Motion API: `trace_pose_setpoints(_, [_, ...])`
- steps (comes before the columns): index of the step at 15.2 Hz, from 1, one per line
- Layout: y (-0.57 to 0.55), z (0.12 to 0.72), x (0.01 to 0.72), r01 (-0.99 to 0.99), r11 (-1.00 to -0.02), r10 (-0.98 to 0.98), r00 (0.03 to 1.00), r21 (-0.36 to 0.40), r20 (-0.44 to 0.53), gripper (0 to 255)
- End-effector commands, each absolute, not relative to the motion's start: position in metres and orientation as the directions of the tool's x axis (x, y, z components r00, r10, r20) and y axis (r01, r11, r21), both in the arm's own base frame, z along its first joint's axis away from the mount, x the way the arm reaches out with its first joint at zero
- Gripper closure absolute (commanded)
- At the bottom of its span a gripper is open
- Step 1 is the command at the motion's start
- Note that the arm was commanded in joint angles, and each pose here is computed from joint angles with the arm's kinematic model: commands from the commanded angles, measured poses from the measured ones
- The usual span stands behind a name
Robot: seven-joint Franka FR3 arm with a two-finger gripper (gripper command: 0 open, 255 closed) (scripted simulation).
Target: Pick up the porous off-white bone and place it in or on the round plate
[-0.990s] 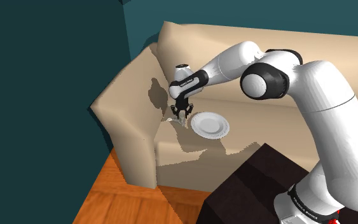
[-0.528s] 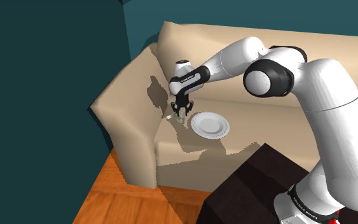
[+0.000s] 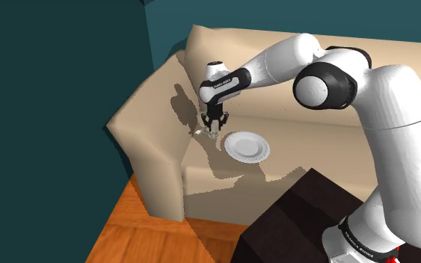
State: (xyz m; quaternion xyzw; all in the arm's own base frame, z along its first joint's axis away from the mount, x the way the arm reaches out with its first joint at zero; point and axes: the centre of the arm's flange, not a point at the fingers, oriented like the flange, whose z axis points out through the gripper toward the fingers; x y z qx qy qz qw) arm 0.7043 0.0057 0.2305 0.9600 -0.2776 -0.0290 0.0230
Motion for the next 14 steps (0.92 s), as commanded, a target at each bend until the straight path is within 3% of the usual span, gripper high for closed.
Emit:
trace_pose_setpoints(1, [0.005,0.242,0.705,-0.532,-0.845,-0.534,0.844,0.060,-0.043,255])
trace_pose_setpoints(6, [0.005,0.266,0.705,-0.532,-0.845,-0.534,0.844,0.060,-0.043,255])
trace_pose_setpoints(14, [-0.072,0.280,0.634,-0.532,-0.845,-0.534,0.844,0.060,-0.043,255])
